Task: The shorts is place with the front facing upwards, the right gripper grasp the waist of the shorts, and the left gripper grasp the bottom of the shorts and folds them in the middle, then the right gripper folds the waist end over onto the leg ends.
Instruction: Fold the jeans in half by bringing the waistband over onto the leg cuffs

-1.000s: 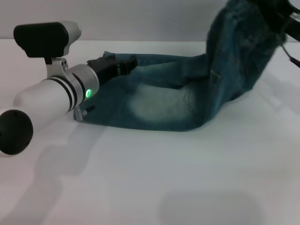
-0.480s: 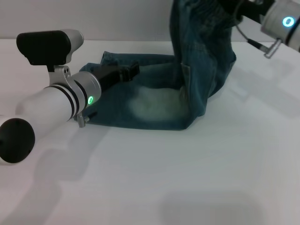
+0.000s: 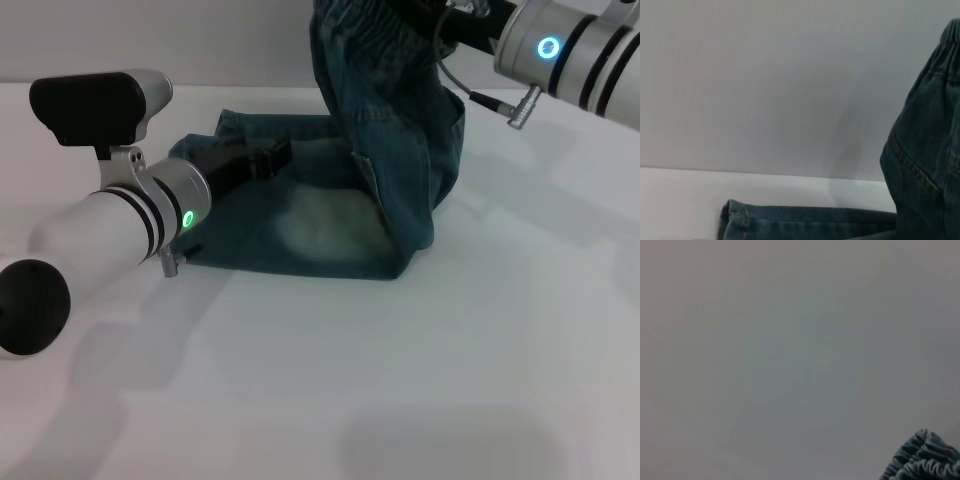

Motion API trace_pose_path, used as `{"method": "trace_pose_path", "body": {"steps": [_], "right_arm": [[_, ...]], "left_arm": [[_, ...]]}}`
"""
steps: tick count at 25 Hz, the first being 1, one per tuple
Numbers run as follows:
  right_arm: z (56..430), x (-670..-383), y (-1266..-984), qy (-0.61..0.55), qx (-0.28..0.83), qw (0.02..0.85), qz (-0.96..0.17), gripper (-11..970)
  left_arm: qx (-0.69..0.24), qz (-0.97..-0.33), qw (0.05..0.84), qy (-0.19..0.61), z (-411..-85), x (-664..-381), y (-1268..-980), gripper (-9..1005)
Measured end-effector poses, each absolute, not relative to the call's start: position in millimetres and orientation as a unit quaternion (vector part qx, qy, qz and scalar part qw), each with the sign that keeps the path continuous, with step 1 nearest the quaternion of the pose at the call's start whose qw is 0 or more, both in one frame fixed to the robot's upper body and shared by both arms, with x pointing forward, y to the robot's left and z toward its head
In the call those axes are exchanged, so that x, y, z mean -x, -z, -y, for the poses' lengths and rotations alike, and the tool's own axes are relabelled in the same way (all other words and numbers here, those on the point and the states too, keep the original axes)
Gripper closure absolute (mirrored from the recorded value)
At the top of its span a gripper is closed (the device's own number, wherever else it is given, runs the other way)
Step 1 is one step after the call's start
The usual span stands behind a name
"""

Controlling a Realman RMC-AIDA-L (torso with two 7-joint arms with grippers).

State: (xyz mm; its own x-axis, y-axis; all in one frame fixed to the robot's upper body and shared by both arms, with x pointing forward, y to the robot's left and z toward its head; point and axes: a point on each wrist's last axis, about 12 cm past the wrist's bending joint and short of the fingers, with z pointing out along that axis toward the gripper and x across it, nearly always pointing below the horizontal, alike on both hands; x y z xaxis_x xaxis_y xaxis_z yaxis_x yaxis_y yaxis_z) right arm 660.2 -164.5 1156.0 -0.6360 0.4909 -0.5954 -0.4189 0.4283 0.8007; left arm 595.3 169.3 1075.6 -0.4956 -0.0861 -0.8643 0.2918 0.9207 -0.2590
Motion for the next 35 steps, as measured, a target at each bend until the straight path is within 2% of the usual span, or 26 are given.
{"method": "trace_pose_path", "body": {"steps": [12, 18, 26, 35], "right_arm": [[148, -666, -1169, -0.534, 0.002, 0.431, -0.728, 888], [133, -666, -1170, -0.525, 0.027, 0.424, -0.737, 889], [132, -666, -1167, -0.517, 0.024, 0.425, -0.743, 889], [132, -668, -1171, -0.518, 0.021, 0.431, -0.739, 889]], "left_arm": [[-0.054, -0.848, 0.492, 0.188, -171, -594, -1071, 389], [-0.054, -0.849, 0.489, 0.191, -169, -594, -1070, 389], [-0.052, -0.85, 0.487, 0.193, -169, -593, -1069, 388], [-0.063, -0.851, 0.47, 0.227, -144, -582, -1063, 386]]}}
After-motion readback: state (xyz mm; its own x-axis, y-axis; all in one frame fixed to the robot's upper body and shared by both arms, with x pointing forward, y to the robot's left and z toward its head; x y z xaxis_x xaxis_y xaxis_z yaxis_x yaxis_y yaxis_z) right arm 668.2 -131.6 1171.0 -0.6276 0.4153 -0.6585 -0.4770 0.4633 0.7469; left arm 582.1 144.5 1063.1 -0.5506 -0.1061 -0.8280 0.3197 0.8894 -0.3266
